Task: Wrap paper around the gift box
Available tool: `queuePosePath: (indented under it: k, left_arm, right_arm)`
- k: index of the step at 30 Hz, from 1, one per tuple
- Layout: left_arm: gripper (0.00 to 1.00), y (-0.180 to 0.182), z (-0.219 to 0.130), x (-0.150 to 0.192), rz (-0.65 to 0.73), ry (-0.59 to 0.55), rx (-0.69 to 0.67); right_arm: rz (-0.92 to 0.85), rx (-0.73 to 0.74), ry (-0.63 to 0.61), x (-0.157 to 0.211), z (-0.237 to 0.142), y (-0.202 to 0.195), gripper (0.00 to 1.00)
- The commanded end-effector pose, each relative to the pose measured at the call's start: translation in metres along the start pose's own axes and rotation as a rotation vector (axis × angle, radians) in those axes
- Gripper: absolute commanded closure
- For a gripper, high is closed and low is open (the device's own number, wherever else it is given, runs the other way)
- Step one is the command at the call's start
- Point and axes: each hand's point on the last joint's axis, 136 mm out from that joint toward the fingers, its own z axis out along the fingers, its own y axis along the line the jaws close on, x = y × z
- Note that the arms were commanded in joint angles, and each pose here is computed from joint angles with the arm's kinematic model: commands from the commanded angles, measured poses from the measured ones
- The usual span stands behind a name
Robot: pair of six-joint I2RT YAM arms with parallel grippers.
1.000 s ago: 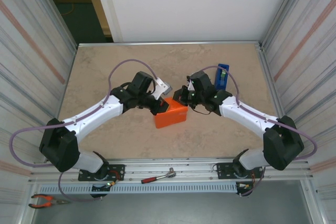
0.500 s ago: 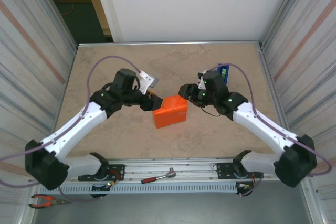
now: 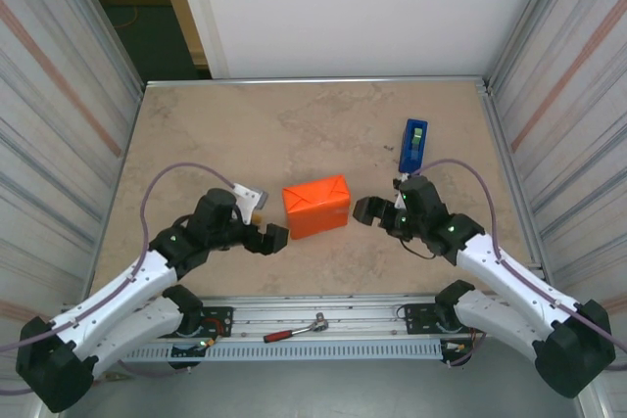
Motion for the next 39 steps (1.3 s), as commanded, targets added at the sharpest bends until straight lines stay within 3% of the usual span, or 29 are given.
queuePosePath:
  k: [1,8,16,27,34,39]
  left_arm:
    - [0.01,0.01,0.012,0.004,-0.087,-0.047,-0.032]
    - [0.01,0.009,0.042,0.021,-0.048,-0.013,-0.052]
    - [0.01,0.021,0.054,0.004,-0.022,-0.022,-0.149]
    - [0.01,0.068,0.063,-0.062,-0.089,-0.089,-0.24]
    - [0.01,0.102,0.08,-0.113,-0.101,-0.092,-0.252]
    - [0.01,0.114,0.076,-0.139,-0.095,-0.106,-0.253]
  right_arm:
    - [-0.058,-0.025,-0.018,0.01,0.008,-0.006,0.03]
    - [-0.076,-0.017,-0.016,0.024,0.029,-0.01,0.03]
    - [-0.094,-0.031,-0.051,0.005,0.043,0.01,0.03]
    - [-0.057,-0.032,-0.104,-0.044,0.078,0.032,0.04]
    - [-0.032,-0.014,-0.102,-0.094,0.104,0.039,0.05]
    - [-0.07,-0.011,-0.105,-0.116,0.096,0.051,0.03]
